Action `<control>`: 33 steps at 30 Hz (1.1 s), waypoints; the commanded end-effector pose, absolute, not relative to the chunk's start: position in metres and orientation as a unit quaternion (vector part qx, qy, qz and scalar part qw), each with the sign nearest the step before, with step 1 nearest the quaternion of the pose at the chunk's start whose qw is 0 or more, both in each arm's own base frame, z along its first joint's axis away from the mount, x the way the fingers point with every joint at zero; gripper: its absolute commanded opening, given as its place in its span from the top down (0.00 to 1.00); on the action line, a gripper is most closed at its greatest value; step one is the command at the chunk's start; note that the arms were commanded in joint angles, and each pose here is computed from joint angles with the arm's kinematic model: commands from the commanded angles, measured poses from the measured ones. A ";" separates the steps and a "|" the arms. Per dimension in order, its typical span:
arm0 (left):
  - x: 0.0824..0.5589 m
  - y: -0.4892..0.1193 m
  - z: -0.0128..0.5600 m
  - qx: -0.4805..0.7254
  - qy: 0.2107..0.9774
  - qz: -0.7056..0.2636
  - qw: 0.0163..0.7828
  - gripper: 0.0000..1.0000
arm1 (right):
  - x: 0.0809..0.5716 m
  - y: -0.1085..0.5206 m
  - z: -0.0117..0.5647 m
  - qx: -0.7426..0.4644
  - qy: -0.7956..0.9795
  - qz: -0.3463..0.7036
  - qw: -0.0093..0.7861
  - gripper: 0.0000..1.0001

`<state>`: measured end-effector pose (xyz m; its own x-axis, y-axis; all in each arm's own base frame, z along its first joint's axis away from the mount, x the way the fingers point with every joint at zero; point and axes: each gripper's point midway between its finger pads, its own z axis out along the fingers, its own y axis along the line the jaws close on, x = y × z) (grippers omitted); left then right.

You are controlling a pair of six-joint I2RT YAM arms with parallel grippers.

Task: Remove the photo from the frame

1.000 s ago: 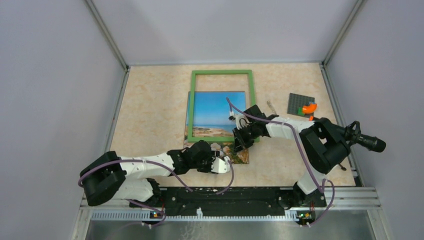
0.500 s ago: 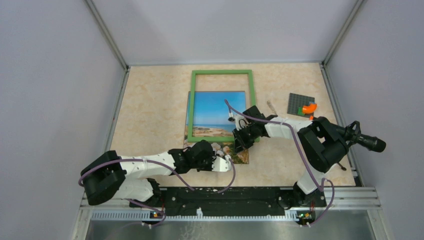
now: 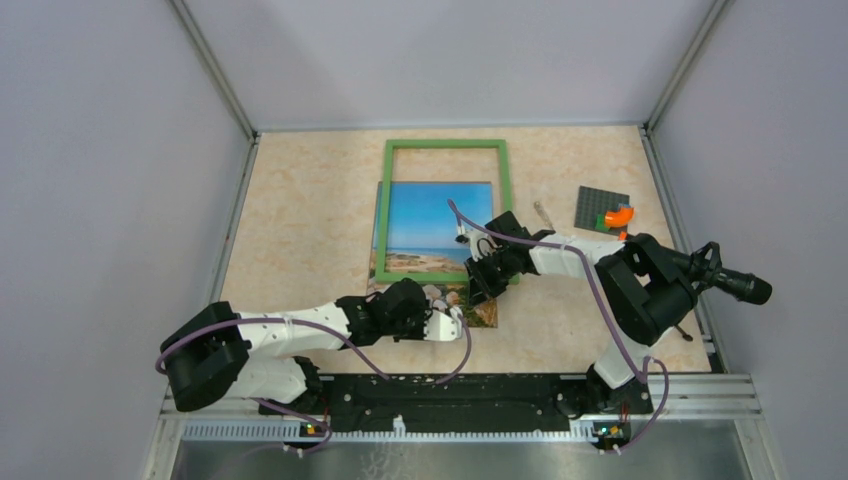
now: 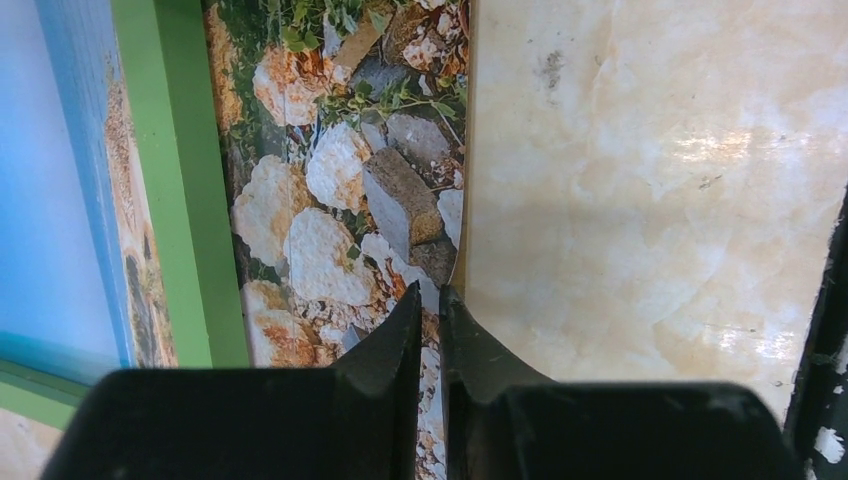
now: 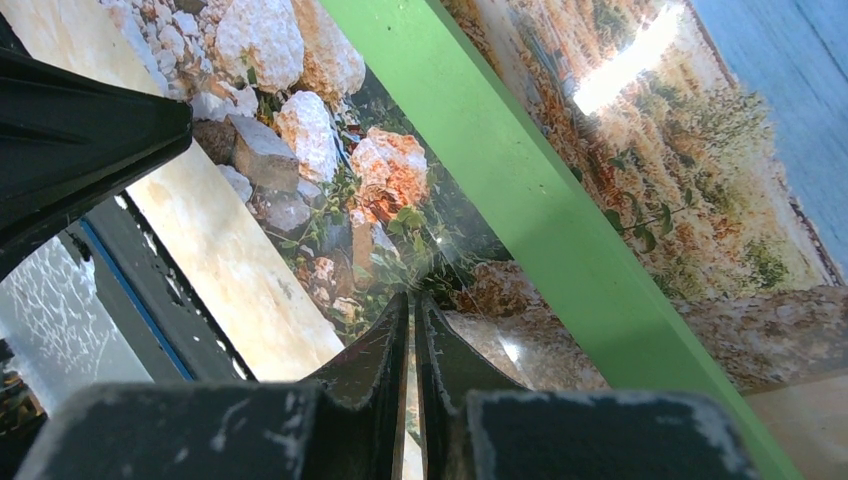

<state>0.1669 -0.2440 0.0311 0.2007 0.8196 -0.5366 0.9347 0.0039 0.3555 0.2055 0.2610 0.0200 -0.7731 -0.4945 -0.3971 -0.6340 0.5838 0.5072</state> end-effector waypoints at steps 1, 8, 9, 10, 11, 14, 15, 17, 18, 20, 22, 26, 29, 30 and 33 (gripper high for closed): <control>0.196 -0.252 0.056 0.679 0.622 -0.050 0.388 0.87 | 0.206 0.258 0.014 -0.339 0.884 0.302 0.108 0.94; 0.199 -0.252 0.059 0.676 0.617 -0.046 0.401 0.93 | 0.205 0.259 0.014 -0.342 0.884 0.301 0.108 0.94; 0.198 -0.252 0.060 0.677 0.615 -0.048 0.403 0.95 | 0.206 0.259 0.014 -0.342 0.884 0.301 0.108 0.94; 0.198 -0.252 0.062 0.676 0.614 -0.049 0.405 0.96 | 0.205 0.259 0.014 -0.342 0.884 0.301 0.108 0.94; 0.197 -0.252 0.062 0.677 0.612 -0.051 0.405 0.97 | 0.206 0.259 0.014 -0.342 0.884 0.301 0.108 0.94; 0.195 -0.248 0.060 0.680 0.613 -0.050 0.399 0.98 | 0.206 0.260 0.014 -0.342 0.885 0.300 0.106 0.94; 0.194 -0.247 0.060 0.681 0.613 -0.054 0.397 0.97 | 0.207 0.260 0.014 -0.342 0.885 0.299 0.106 0.94; 0.187 -0.247 0.063 0.687 0.607 -0.075 0.391 0.91 | 0.208 0.261 0.014 -0.342 0.884 0.300 0.106 0.94; 0.182 -0.248 0.065 0.694 0.602 -0.087 0.386 0.84 | 0.208 0.261 0.014 -0.342 0.884 0.300 0.106 0.94; 0.174 -0.245 0.066 0.704 0.594 -0.097 0.377 0.69 | 0.209 0.261 0.014 -0.342 0.884 0.300 0.106 0.94; 0.168 -0.240 0.064 0.716 0.584 -0.100 0.369 0.56 | 0.209 0.262 0.014 -0.341 0.884 0.300 0.106 0.94; 0.159 -0.232 0.056 0.736 0.566 -0.104 0.357 0.32 | 0.209 0.262 0.013 -0.340 0.885 0.301 0.104 0.93; 0.158 -0.232 0.050 0.741 0.566 -0.103 0.347 0.29 | 0.209 0.263 0.012 -0.340 0.885 0.301 0.104 0.93; 0.159 -0.233 0.048 0.741 0.568 -0.101 0.343 0.29 | 0.209 0.263 0.012 -0.340 0.885 0.301 0.103 0.93; 0.165 -0.235 0.038 0.740 0.577 -0.091 0.335 0.28 | 0.210 0.263 0.012 -0.340 0.885 0.300 0.102 0.93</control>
